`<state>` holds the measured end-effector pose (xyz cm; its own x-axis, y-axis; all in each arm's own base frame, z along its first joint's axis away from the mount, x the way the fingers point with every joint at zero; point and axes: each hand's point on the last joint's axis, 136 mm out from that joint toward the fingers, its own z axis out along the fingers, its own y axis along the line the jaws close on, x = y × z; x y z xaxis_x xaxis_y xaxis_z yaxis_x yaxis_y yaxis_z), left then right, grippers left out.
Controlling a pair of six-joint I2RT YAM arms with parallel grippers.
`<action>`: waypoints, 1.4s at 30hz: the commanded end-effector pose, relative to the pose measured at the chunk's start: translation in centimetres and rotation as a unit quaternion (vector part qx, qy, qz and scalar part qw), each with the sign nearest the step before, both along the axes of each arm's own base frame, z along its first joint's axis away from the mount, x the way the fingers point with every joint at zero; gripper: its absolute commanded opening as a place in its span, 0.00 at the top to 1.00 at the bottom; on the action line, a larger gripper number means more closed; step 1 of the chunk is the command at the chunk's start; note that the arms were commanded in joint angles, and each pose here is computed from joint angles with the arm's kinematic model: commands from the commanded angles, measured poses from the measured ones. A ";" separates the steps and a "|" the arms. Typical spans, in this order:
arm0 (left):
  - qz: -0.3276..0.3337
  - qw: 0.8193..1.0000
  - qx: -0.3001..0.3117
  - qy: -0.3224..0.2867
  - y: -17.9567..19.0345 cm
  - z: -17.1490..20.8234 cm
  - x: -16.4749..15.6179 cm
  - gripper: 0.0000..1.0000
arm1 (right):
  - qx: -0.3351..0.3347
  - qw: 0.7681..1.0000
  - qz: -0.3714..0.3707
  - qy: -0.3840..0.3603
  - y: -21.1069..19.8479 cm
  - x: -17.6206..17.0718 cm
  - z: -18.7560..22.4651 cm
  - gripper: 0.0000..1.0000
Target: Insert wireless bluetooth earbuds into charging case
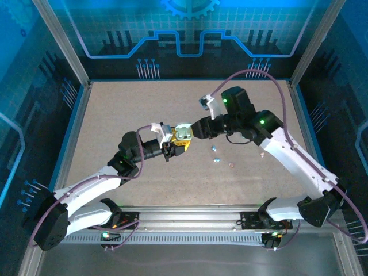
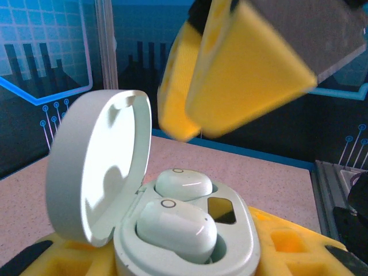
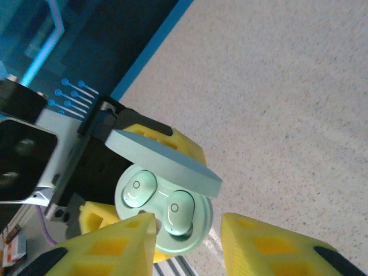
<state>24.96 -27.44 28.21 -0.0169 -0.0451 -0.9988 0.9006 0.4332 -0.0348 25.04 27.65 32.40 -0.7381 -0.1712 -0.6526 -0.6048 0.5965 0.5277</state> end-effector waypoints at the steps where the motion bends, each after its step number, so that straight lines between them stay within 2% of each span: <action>1: -0.001 0.999 -0.008 -0.036 -0.1 2.0 -0.3 0.65 | 0.056 0.998 -0.034 -0.014 -0.9 0.7 3.4 0.58; 4: -0.008 0.999 -0.011 -0.038 -0.2 2.3 -0.5 0.65 | 0.048 0.997 -0.063 0.015 -0.9 2.1 3.3 0.51; 11: -0.009 0.999 -0.021 -0.045 -0.1 3.3 -0.7 0.65 | 0.028 0.995 -0.039 0.090 1.5 3.7 1.2 0.47; 18: 0.004 0.998 -0.025 -0.049 0.0 3.6 -0.2 0.64 | 0.035 0.992 0.024 0.120 2.2 1.2 0.1 0.46; 25: 0.000 0.998 -0.033 -0.048 -0.1 3.9 -0.2 0.64 | 0.051 0.985 0.037 0.163 1.5 -0.7 -1.7 0.45; 32: -0.010 0.998 -0.038 -0.050 -0.2 4.3 -0.6 0.63 | 0.133 0.961 0.085 0.227 2.7 -1.7 -1.3 0.44; 38: -0.010 0.998 -0.035 -0.051 -0.3 4.3 -0.4 0.62 | 0.169 0.940 0.121 0.269 3.6 -2.2 -1.3 0.47; 42: -0.010 0.998 -0.032 -0.050 -0.4 4.0 -0.3 0.62 | 0.171 0.941 0.111 0.270 3.5 -1.6 -1.6 0.62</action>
